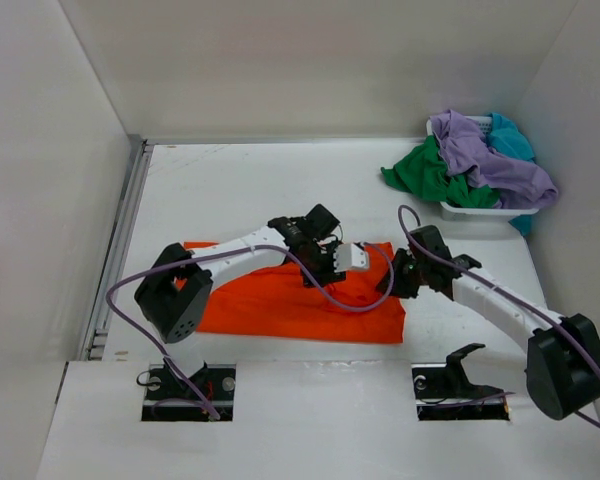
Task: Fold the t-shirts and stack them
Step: Fold the other side of the tshirt into a rectangle
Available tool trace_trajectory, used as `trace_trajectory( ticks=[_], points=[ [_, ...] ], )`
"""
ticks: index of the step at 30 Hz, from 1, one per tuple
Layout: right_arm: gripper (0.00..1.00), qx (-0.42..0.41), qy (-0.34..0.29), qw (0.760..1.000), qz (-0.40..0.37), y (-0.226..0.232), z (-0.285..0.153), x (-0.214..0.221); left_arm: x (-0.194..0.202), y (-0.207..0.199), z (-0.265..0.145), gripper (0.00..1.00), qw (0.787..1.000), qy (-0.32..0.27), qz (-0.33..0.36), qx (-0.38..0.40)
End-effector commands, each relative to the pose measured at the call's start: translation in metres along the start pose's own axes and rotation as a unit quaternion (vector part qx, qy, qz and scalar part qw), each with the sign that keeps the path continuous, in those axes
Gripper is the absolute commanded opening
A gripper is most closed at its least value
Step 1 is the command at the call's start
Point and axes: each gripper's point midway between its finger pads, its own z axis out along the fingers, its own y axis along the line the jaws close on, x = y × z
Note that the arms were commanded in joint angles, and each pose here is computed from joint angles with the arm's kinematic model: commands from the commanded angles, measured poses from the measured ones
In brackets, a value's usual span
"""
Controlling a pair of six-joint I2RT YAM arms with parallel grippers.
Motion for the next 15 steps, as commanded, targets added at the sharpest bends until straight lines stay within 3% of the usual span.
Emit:
trace_trajectory(
  ticks=[1,5,15],
  points=[
    [0.29,-0.044,-0.042,0.998,-0.019,0.029,-0.003,-0.031,-0.046,-0.011,-0.038,0.45,0.998,-0.056,0.030,0.022],
    [0.29,-0.038,-0.043,0.998,-0.021,0.027,-0.001,-0.034,-0.053,-0.039,-0.042,0.58,0.996,-0.047,0.041,0.065],
    [0.28,-0.037,-0.050,0.998,-0.018,0.025,-0.002,-0.040,-0.035,-0.052,-0.003,0.61,0.995,-0.003,0.062,0.084]
  ],
)
